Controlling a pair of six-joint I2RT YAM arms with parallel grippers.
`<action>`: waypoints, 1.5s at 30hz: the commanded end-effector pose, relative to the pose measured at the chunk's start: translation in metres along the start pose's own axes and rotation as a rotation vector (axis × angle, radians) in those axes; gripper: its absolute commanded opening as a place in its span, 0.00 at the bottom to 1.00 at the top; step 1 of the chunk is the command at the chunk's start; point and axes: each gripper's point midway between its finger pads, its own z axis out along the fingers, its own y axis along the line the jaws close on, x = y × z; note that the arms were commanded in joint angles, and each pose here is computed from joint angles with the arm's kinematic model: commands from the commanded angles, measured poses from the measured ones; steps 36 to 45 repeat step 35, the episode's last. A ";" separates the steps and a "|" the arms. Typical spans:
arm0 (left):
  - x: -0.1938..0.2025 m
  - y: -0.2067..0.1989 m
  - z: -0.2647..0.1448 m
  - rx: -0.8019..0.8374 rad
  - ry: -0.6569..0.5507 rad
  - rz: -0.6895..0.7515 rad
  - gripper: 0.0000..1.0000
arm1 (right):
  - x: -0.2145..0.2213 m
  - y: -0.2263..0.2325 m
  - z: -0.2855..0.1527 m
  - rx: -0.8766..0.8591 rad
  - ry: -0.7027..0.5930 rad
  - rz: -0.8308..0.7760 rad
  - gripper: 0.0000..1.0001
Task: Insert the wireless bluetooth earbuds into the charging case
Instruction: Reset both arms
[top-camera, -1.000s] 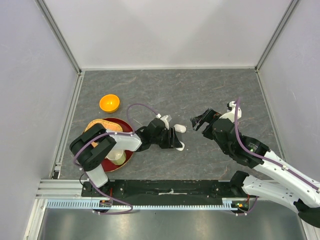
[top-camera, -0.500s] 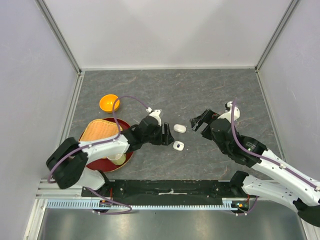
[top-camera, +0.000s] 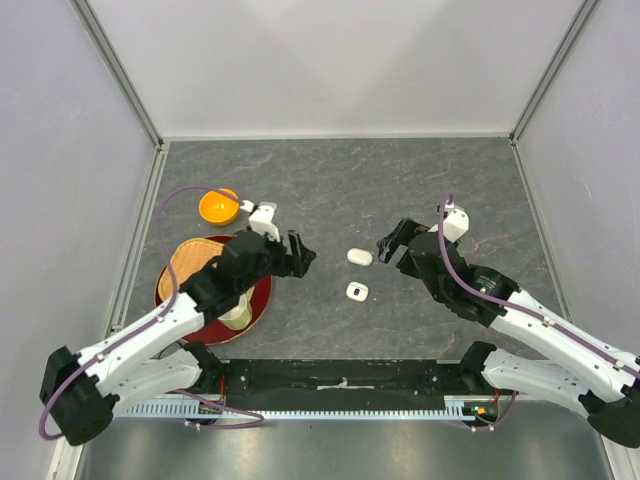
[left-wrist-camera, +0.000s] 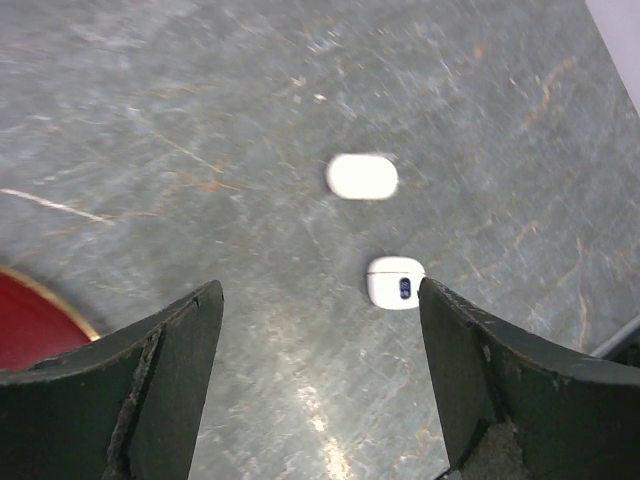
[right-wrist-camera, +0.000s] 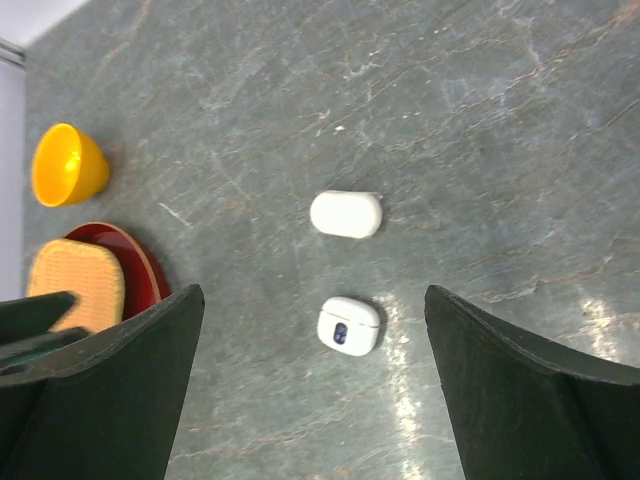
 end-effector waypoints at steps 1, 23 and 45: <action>-0.015 0.036 -0.018 -0.070 -0.055 0.011 0.85 | -0.005 -0.003 0.011 0.020 0.001 -0.112 0.98; -0.049 0.043 -0.070 -0.025 -0.188 -0.123 0.91 | -0.074 -0.113 0.037 0.363 -0.239 -0.208 0.98; -0.064 0.063 -0.087 -0.143 -0.280 -0.117 0.91 | -0.072 -0.142 0.050 0.476 -0.311 -0.293 0.98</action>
